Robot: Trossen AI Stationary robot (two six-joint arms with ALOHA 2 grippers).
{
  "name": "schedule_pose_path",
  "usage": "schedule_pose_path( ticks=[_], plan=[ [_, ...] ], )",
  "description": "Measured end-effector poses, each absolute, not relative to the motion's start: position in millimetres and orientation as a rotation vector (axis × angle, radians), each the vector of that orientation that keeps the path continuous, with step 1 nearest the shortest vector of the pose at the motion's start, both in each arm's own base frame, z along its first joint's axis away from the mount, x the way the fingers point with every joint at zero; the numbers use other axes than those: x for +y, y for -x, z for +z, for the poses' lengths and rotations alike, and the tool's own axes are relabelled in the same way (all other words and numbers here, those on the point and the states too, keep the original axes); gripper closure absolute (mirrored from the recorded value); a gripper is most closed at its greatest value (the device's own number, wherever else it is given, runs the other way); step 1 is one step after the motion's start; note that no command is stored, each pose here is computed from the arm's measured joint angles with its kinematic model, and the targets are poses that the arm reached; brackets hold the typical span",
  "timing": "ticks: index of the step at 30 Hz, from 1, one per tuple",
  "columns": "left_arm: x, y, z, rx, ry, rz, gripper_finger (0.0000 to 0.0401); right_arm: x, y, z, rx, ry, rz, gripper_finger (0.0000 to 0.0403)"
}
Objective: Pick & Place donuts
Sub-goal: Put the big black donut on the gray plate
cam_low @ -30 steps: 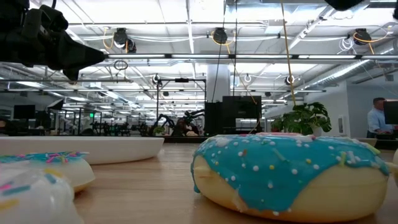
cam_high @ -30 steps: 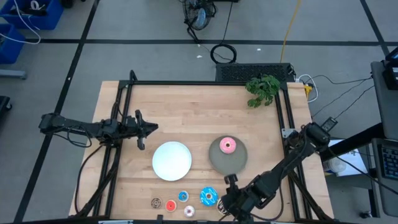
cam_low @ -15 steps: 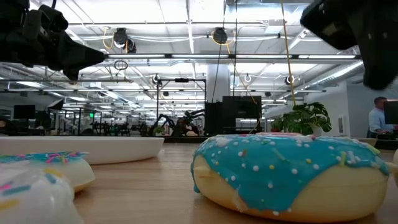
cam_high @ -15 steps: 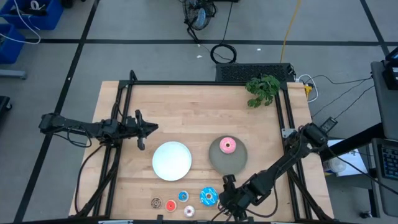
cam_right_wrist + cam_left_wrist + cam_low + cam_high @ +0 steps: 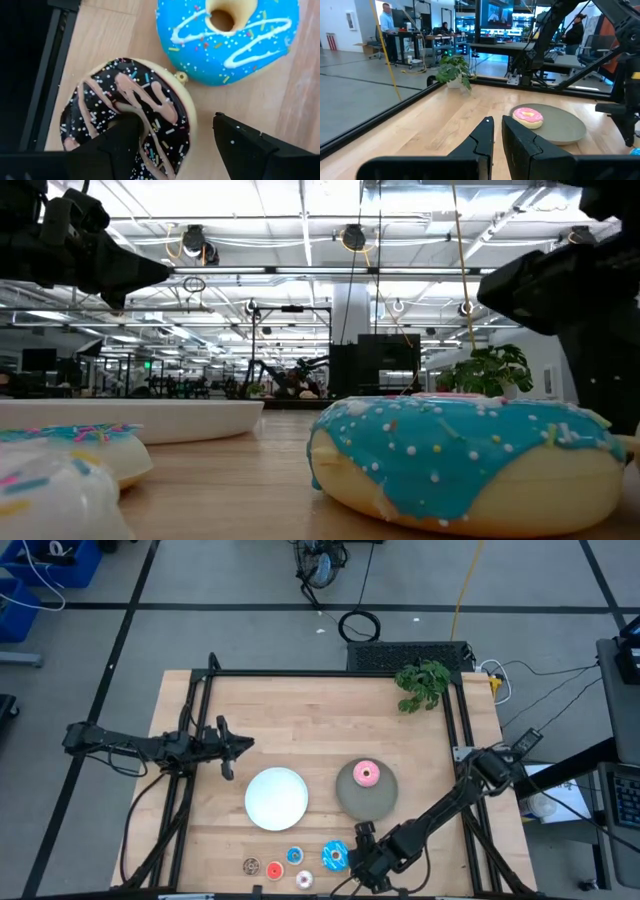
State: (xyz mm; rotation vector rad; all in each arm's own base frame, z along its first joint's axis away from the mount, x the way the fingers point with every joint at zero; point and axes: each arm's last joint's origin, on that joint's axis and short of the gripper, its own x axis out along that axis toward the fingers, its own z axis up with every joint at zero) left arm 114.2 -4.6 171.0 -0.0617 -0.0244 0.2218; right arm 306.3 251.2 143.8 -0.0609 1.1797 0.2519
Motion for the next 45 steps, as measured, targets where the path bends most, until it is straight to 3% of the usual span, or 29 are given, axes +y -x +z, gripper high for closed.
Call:
schedule_pose_path(
  ticks=[9, 20, 29, 36, 41, 45],
  plan=[
    [-5, -114, 170, -0.017, 0.063, 0.222, 0.0359, 250, -306, 138, 1.196, 0.07, 0.245, 0.021],
    [-5, -114, 170, -0.018, 0.064, 0.222, 0.0359, 245, -302, 153, 1.213, 0.031, 0.251, 0.0387],
    [-5, -114, 170, -0.017, 0.064, 0.222, 0.0359, 225, -287, 222, 1.097, -0.024, 0.272, 0.0393],
    [-5, -114, 170, -0.019, 0.064, 0.222, 0.0359, 187, -259, 280, 1.011, -0.001, 0.11, 0.0391],
    [-4, -114, 171, -0.02, 0.061, 0.239, 0.0359, 158, -249, 289, 1.065, -0.007, -0.058, 0.0394],
    [-4, -114, 170, -0.017, 0.06, 0.241, 0.0359, 151, -252, 288, 1.09, -0.015, -0.08, 0.0394]
  ],
)
